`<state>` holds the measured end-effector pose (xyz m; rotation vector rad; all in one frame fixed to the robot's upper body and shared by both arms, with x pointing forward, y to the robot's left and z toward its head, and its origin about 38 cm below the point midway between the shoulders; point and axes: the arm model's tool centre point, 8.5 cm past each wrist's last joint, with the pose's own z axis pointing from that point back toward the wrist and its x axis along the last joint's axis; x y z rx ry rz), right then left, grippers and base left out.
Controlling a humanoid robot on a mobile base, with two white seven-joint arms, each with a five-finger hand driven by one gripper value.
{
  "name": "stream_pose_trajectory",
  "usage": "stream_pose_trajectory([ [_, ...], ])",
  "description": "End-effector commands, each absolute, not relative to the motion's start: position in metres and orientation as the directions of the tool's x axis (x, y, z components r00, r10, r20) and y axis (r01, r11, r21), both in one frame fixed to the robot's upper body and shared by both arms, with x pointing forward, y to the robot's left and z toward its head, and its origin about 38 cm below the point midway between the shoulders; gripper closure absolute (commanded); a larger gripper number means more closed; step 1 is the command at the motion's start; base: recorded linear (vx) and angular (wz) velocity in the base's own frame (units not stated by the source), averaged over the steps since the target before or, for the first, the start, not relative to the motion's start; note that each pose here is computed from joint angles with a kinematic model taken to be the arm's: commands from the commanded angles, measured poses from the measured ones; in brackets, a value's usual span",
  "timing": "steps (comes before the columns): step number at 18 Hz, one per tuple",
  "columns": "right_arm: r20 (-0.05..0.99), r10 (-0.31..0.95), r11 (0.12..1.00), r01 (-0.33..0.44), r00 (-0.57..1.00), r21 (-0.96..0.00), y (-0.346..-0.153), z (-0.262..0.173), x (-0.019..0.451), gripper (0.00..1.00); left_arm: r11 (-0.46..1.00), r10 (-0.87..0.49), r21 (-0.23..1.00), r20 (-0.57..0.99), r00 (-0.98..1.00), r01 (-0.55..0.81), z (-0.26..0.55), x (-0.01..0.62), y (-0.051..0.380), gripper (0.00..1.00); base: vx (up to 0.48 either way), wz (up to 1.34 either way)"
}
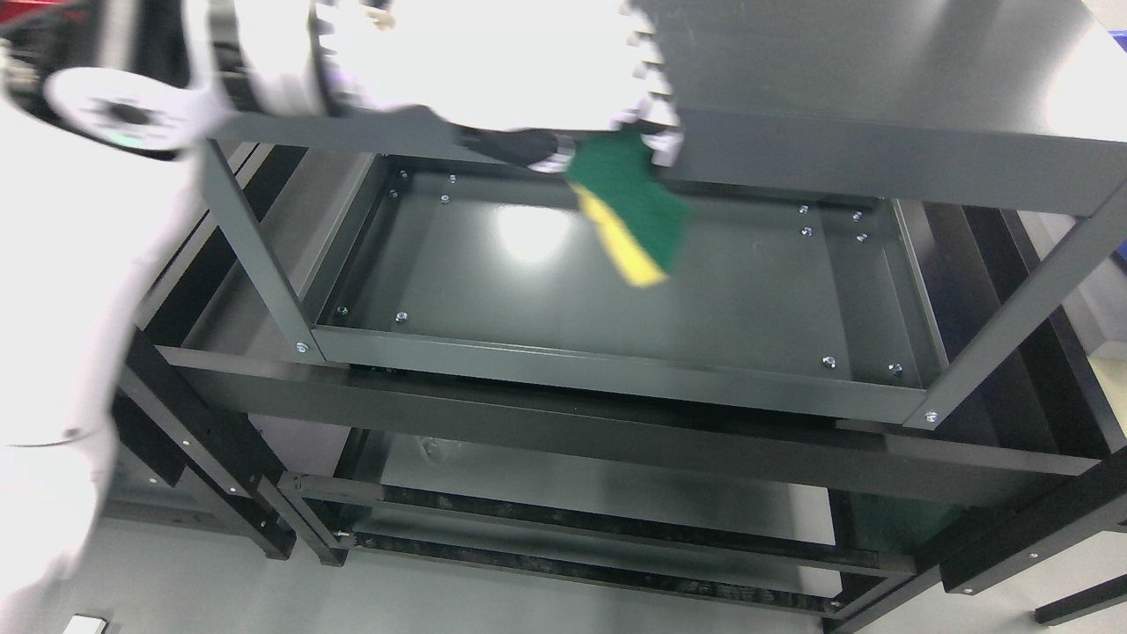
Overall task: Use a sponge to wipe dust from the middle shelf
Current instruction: 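Sweep the sponge across the middle shelf surface with the left hand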
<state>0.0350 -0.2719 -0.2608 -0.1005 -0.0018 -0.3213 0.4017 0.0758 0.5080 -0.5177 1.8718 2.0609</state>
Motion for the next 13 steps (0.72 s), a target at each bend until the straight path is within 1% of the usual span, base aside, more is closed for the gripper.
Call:
stream_pose_trajectory([
  [1, 0.038, -0.315, 0.942, 0.317, 0.948, -0.113, -0.284, -0.26, 0.04, 0.0, 0.007, 0.233, 0.893, -0.439, -0.868, -0.45, 0.467, 0.359, -0.057, 1.0, 0.0, 0.0],
  [4, 0.038, -0.315, 0.942, 0.317, 0.948, -0.113, -0.284, -0.26, 0.04, 0.0, 0.095, 0.251, 0.89, -0.454, -0.855, -0.445, 0.457, 0.353, -0.07, 1.0, 0.0, 0.0],
  [8, 0.039, -0.315, 0.942, 0.317, 0.948, -0.112, -0.284, -0.26, 0.041, 0.0, 0.091, 0.289, 0.909, -0.415, -0.863, -0.406, 0.439, 0.35, -0.079, 1.0, 0.0, 0.0],
  [10, 0.039, -0.315, 0.942, 0.317, 0.948, -0.112, -0.284, -0.26, 0.041, 0.0, 0.075, 0.308, 0.94, -0.34, -0.888, -0.334, 0.413, 0.35, -0.083, 1.0, 0.0, 0.0],
  [13, 0.038, -0.315, 0.942, 0.317, 0.948, -0.113, -0.284, -0.26, 0.04, 0.0, 0.07, 0.247, 0.989, -0.141, -0.959, -0.127, 0.353, 0.358, -0.082, 1.0, 0.0, 0.0],
])
